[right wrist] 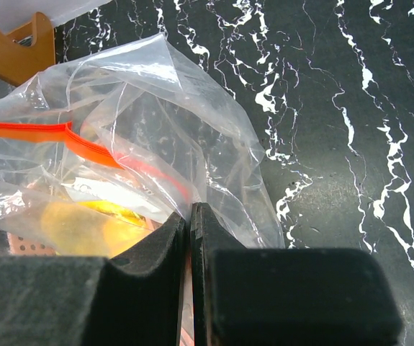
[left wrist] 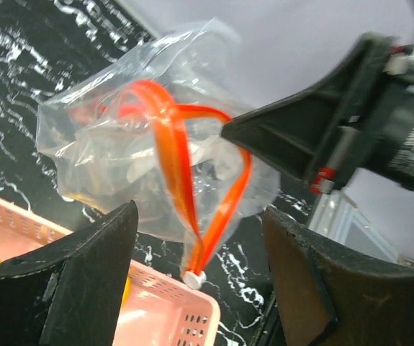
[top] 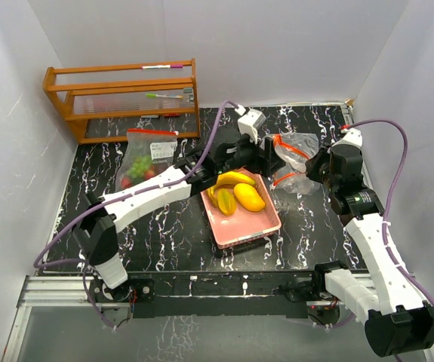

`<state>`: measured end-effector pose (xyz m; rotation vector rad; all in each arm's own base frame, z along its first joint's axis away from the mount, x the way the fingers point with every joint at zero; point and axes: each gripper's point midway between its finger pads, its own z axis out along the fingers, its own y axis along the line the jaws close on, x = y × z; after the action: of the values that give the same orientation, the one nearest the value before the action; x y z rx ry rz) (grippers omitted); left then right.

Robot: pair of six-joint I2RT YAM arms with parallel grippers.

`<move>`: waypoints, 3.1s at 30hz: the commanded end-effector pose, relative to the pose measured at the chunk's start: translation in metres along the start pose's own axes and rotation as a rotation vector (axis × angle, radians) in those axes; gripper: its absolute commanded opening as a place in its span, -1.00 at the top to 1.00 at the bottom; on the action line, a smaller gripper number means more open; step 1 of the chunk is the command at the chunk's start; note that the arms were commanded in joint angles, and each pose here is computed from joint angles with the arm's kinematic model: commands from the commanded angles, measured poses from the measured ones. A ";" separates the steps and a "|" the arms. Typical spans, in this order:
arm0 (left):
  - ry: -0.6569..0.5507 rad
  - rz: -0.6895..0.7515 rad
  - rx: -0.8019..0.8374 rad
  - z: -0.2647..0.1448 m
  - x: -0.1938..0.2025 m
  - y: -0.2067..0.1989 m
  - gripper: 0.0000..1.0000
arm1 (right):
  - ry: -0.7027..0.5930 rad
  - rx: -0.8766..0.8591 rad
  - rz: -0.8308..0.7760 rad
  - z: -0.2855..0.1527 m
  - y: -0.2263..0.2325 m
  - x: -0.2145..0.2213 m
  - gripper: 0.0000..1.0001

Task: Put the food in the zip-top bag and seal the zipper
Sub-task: Open the zipper of the food storage bag, then pick up the fake fruit from the bin.

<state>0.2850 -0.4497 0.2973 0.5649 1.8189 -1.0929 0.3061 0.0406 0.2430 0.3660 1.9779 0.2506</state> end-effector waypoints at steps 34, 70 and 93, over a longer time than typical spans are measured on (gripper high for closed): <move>-0.010 0.126 -0.380 0.011 0.014 0.073 1.00 | -0.166 0.099 0.018 -0.049 -0.019 -0.040 0.85; -0.260 0.511 -1.097 -0.302 -0.133 0.102 1.00 | 0.138 -0.772 -0.162 -0.064 0.125 0.020 -0.38; -0.133 0.510 -1.326 -0.351 -0.112 0.153 1.00 | 0.329 -0.461 -0.271 0.031 0.207 0.152 -0.23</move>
<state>0.2979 -0.0872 0.3836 0.1523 1.7312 0.4257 0.2720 0.2654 0.1392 -0.3538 2.3270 0.5561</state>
